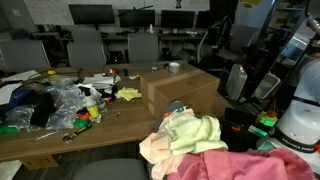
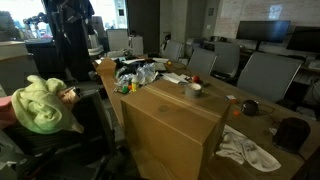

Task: Move the two shirts and the yellow towel from the top of the box to the backrest of the chair

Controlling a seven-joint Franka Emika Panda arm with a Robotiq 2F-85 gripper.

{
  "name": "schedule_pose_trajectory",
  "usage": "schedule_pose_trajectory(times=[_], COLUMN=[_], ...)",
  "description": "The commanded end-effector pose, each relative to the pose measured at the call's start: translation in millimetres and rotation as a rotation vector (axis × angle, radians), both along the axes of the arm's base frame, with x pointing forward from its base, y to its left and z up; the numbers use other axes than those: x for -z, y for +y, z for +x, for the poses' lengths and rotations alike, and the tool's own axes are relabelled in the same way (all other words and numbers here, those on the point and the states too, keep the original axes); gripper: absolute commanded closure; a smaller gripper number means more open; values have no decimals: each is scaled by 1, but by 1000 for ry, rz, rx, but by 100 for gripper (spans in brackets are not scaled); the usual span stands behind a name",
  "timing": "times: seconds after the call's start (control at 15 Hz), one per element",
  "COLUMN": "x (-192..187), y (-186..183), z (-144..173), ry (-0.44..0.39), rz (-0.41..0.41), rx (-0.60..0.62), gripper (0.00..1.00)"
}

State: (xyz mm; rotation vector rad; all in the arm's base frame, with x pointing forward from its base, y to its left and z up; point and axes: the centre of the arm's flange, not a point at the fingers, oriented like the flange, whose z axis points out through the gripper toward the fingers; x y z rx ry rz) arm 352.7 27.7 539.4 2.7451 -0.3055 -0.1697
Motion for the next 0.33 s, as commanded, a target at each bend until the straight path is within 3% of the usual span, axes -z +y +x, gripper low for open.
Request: schedule_pose_trajectory(times=[0.0,0.07,0.13,0.27], x=[16,20,12,18], y=[-25,-28,-20,-26], z=[-52,-61,-28,-43], ry=[-108,-132,-47,-77], rz=[129,162,107,140], rx=[95,111,82,102], gripper=[0,0,0,0])
